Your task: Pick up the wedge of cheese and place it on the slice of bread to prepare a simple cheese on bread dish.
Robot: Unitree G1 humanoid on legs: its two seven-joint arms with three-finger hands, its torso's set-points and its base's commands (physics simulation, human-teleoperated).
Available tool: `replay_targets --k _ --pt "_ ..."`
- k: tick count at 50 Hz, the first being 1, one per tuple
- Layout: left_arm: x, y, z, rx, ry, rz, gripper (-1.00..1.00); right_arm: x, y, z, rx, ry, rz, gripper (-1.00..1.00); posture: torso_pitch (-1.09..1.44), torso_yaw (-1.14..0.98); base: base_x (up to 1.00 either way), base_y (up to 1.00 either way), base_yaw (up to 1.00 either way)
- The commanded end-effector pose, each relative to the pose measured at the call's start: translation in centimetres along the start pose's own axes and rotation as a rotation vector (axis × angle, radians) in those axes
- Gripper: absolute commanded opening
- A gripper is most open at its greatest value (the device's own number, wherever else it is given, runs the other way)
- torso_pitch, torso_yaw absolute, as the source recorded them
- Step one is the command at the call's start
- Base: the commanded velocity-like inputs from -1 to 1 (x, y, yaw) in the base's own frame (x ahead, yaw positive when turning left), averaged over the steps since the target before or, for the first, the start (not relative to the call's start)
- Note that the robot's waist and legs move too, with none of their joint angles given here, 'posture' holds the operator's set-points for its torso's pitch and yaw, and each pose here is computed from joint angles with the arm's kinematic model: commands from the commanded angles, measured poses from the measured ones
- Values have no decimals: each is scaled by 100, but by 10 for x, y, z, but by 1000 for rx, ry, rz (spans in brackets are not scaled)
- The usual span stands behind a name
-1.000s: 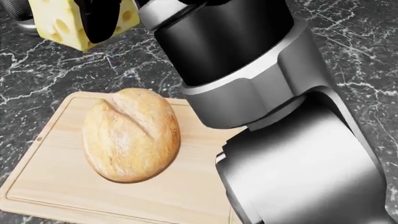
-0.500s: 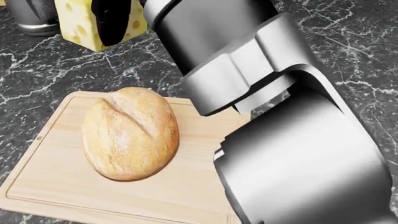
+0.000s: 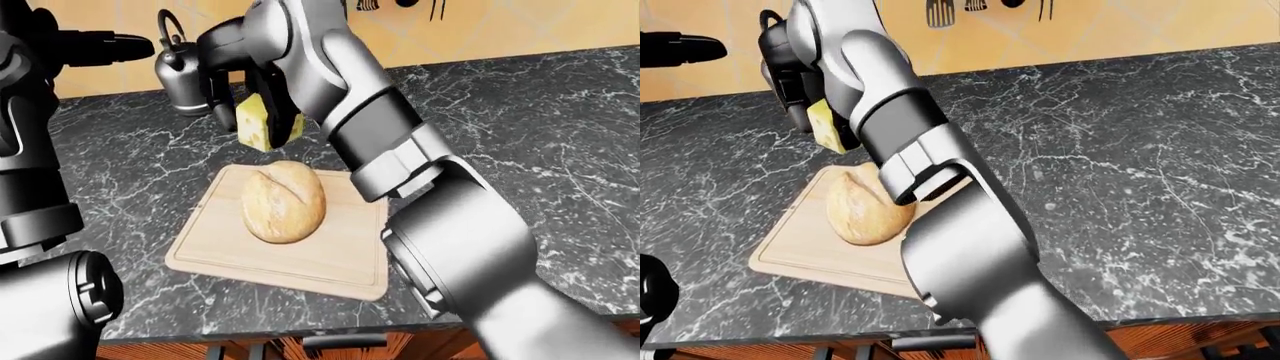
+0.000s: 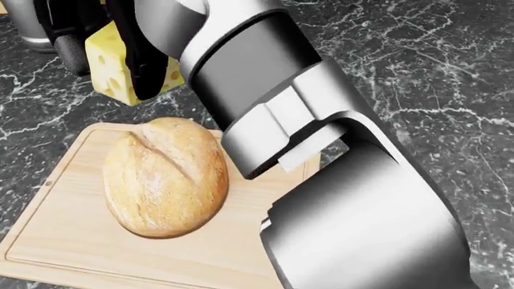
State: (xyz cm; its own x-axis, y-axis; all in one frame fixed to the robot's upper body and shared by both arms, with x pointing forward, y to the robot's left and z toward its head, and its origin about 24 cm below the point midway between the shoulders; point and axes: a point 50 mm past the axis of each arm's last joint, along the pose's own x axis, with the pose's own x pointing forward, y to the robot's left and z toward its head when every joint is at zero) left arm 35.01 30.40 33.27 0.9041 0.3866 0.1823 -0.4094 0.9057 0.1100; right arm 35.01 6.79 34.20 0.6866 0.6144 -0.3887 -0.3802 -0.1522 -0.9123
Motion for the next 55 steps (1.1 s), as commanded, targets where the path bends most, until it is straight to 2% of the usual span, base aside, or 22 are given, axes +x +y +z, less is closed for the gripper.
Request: replay_targets --k 1,8,16,21,32,47,54,55 --pt "-4 6 24 -11 -98 21 100 -13 -18 12 -35 -24 -99 -100 0 0 0 0 0" --pt "-4 2 22 -10 -97 13 100 -7 -10 10 -28 -25 -96 -100 0 0 0 0 0" --pt "-7 5 22 -12 -98 17 100 -4 -4 10 -30 -25 -85 -100 0 0 0 0 0" --pt "-4 0 22 -10 -98 9 100 -4 -4 13 -38 -27 -89 -100 0 0 0 0 0" --pt "-6 -4 32 -8 -114 -1 100 -3 2 23 -65 -28 -68 -100 0 0 0 0 0" --pt "-5 -9 23 -12 -104 -6 100 -18 9 17 -86 8 -60 -100 0 0 0 0 0" --pt "-6 -6 22 -13 -103 -2 100 -26 4 17 -75 -4 -77 -100 0 0 0 0 0" --pt "-6 -7 21 -15 -101 -2 100 -26 8 12 -66 -20 -68 -100 0 0 0 0 0"
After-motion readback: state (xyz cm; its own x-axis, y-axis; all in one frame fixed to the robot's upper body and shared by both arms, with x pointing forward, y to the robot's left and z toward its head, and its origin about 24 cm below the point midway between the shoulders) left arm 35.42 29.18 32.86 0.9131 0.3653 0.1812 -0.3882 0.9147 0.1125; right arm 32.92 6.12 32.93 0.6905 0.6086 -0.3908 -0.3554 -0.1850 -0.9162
